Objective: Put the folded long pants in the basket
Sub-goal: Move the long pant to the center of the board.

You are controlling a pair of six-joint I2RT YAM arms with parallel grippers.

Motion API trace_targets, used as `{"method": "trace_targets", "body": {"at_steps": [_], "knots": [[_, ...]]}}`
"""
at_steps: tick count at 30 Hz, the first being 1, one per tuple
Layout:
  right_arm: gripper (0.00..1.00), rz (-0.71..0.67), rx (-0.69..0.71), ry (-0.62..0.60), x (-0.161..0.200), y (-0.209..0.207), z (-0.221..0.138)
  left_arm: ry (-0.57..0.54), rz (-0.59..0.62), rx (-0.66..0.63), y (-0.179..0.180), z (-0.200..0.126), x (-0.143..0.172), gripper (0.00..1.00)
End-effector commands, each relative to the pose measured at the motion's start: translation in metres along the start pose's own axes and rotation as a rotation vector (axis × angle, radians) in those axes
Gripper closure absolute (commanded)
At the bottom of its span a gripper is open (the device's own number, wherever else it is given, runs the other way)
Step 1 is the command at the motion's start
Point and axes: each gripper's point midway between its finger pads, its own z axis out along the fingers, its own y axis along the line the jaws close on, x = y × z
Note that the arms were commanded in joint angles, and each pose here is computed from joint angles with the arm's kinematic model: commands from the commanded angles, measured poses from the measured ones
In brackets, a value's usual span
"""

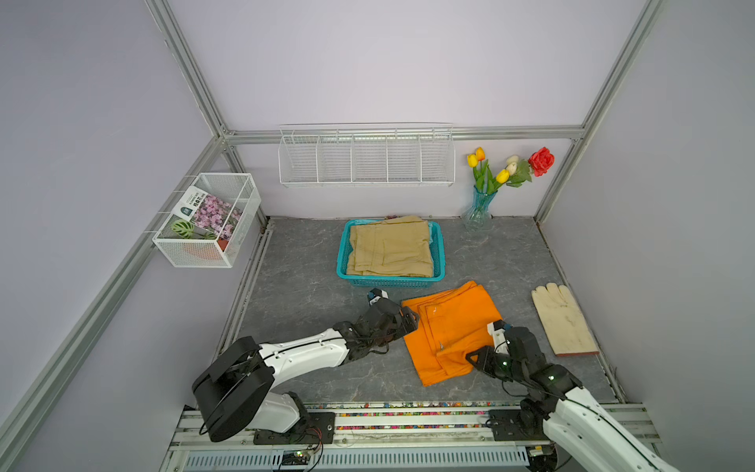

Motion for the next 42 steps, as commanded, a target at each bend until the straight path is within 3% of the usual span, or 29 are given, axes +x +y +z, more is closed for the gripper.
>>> {"method": "trace_targets", "body": {"at_steps": [1, 9, 14, 15, 18, 21, 25, 28, 36, 39, 42], "knots": [[1.00, -0.008, -0.016, -0.018, -0.004, 0.006, 0.005, 0.071, -0.033, -0.063, 0.033, 0.016, 0.022, 0.08], [1.00, -0.037, -0.009, -0.002, -0.002, 0.014, 0.016, 0.151, -0.070, -0.086, 0.055, 0.061, 0.044, 0.09], [1.00, -0.051, -0.013, -0.007, -0.002, 0.019, 0.017, 0.166, -0.073, -0.087, 0.055, 0.067, 0.048, 0.19], [0.99, -0.054, -0.014, -0.009, -0.003, 0.019, 0.017, 0.162, -0.073, -0.092, 0.055, 0.068, 0.046, 0.25], [0.91, -0.067, -0.015, -0.013, -0.003, 0.021, 0.016, 0.157, -0.083, -0.116, 0.060, 0.067, 0.043, 0.56], [0.72, -0.095, -0.025, -0.025, -0.006, 0.025, 0.013, 0.158, -0.110, -0.147, 0.071, 0.066, 0.035, 1.00], [0.36, -0.154, -0.033, -0.040, -0.012, 0.039, -0.003, 0.168, -0.132, -0.151, 0.084, 0.064, 0.021, 1.00], [0.21, -0.202, -0.027, -0.032, -0.013, 0.050, -0.023, 0.166, -0.140, -0.137, 0.091, 0.058, 0.014, 1.00], [0.11, -0.234, 0.095, -0.248, -0.046, 0.042, -0.066, 0.085, -0.044, -0.153, 0.079, 0.015, -0.007, 1.00], [0.10, -0.165, 0.097, -0.248, -0.049, 0.040, -0.057, 0.059, -0.017, -0.150, 0.073, 0.000, -0.013, 1.00], [0.08, -0.093, -0.055, -0.207, -0.041, 0.054, -0.029, 0.045, 0.003, -0.144, 0.070, -0.011, -0.015, 1.00]]}}
